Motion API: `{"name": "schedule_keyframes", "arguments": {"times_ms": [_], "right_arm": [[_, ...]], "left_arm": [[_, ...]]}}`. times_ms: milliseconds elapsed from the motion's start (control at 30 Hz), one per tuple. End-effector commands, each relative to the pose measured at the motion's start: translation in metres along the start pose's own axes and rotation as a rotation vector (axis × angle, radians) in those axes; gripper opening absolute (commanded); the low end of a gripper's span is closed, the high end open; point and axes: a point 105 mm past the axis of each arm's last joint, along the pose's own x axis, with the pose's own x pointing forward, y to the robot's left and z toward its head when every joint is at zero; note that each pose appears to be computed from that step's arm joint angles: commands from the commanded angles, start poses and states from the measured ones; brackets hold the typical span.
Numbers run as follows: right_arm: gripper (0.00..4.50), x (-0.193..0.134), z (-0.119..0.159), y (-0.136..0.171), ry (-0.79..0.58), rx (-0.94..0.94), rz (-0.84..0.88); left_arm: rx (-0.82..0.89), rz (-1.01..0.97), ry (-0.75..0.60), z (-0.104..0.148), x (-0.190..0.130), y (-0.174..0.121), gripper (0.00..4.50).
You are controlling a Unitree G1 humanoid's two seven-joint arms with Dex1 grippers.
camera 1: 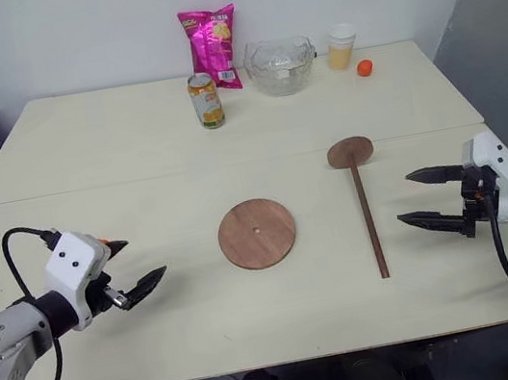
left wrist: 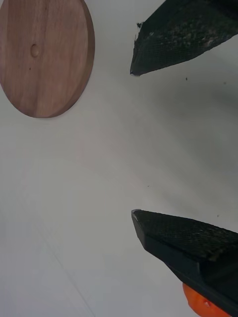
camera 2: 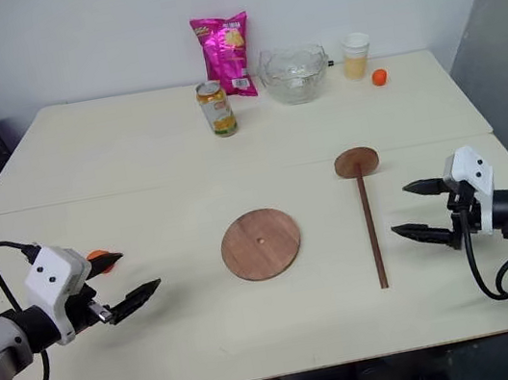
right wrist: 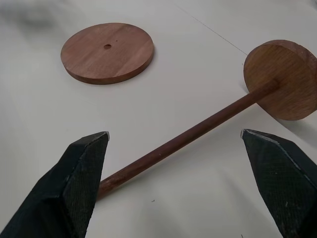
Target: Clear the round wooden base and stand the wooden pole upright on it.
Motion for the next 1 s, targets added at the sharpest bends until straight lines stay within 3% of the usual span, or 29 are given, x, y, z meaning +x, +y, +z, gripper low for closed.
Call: {"name": "schedule_keyframes", "arguments": {"times_ms": [33, 533, 1000], "right_arm": [[4.48, -0.002, 0.010, 0.000, -0.023, -0.041, -0.001], [4.48, -0.006, 0.010, -0.006, -0.014, -0.040, -0.026], [4.48, -0.014, 0.006, -0.015, -0.008, -0.029, -0.104]], "left_arm": [[0.021, 0.001, -0.059, 0.013, -0.003, 0.002, 4.50], [0.072, -0.035, -0.155, 0.037, -0.005, 0.005, 4.50], [0.090, -0.090, -0.147, 0.040, 0.007, 0.004, 4.50]]}}
